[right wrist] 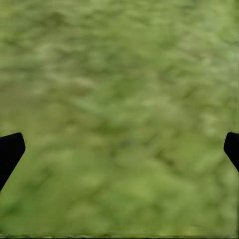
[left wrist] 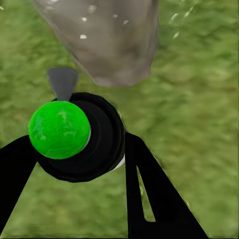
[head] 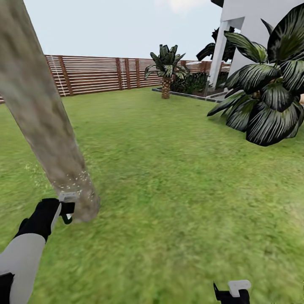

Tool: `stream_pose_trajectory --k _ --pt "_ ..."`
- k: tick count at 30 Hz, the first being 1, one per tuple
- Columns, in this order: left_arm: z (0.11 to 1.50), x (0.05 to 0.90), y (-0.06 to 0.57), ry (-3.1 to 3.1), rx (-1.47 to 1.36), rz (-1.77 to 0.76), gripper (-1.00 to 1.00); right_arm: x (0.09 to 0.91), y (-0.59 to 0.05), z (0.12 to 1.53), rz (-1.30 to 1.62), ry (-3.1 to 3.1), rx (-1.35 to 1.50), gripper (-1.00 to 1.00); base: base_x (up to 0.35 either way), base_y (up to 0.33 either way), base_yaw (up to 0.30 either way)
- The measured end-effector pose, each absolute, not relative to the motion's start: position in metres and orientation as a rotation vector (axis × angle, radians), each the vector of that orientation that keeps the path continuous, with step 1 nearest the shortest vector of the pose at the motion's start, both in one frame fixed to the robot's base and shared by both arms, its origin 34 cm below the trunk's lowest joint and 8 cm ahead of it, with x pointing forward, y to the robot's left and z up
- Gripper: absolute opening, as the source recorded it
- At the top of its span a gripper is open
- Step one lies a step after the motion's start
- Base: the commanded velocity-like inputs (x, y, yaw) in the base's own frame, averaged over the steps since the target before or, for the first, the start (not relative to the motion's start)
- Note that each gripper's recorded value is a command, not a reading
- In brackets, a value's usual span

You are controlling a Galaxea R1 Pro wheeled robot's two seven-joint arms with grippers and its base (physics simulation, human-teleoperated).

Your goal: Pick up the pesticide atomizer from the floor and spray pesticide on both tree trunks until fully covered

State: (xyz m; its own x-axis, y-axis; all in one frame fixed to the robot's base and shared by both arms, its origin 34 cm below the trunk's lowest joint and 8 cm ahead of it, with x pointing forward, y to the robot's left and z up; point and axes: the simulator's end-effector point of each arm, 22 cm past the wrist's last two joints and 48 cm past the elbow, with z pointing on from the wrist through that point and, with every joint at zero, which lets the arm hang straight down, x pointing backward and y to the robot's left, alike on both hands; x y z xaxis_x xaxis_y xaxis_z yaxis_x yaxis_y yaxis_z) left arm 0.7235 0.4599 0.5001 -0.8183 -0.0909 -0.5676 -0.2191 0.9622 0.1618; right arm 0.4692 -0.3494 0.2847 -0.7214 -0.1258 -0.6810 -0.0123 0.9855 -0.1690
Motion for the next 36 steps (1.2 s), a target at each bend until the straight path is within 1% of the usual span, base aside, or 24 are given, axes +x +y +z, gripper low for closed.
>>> stream_pose_trajectory --k 6,11,14,16,19,20,22,25,27,29,36 --pt "0.493 0.717 0.464 2.542 -0.222 0.296 -1.00 0.469 -0.350 0.285 -0.196 2.371 -0.095 1.00 -0.345 -0.002 0.004" --pt "0.424 0.648 0.456 2.636 -0.182 0.291 -1.00 0.469 -0.349 0.284 -0.195 2.372 -0.096 1.00 -0.346 0.000 0.000" --pt "0.402 0.637 0.429 2.601 -0.021 0.231 -1.00 0.483 -0.346 0.292 -0.189 2.338 -0.113 1.00 -0.346 0.000 0.000" --pt "0.384 0.627 0.375 2.589 0.257 0.098 -1.00 0.510 -0.329 0.308 -0.164 2.268 -0.229 1.00 -0.344 0.000 0.000" --pt "0.367 0.608 0.300 2.533 0.648 -0.067 -1.00 0.557 -0.279 0.342 -0.110 2.114 -0.479 1.00 -0.338 0.000 0.000" --pt "0.366 0.602 0.285 2.525 0.713 -0.131 -1.00 0.562 -0.259 0.346 -0.075 2.089 -0.571 1.00 -0.302 0.000 0.000" --pt "0.370 0.585 0.249 2.485 0.858 -0.342 -1.00 0.552 -0.203 0.337 0.104 2.117 -0.791 1.00 -0.263 0.000 0.000" --pt "0.377 0.542 0.218 2.431 1.128 -0.608 -1.00 0.567 -0.160 0.353 0.314 2.091 -0.957 1.00 -0.164 0.000 0.000" --pt "0.381 0.523 0.205 2.418 1.207 -0.721 -1.00 0.570 -0.147 0.362 0.388 2.066 -1.010 1.00 -0.033 0.000 0.000" --pt "0.382 0.518 0.200 2.414 1.233 -0.754 -1.00 0.578 -0.136 0.375 0.429 2.027 -1.044 1.00 -0.008 0.000 0.000" --pt "0.373 0.515 0.207 2.436 1.342 -0.669 -1.00 0.581 -0.122 0.385 0.467 1.994 -1.066 1.00 0.000 0.000 0.000"
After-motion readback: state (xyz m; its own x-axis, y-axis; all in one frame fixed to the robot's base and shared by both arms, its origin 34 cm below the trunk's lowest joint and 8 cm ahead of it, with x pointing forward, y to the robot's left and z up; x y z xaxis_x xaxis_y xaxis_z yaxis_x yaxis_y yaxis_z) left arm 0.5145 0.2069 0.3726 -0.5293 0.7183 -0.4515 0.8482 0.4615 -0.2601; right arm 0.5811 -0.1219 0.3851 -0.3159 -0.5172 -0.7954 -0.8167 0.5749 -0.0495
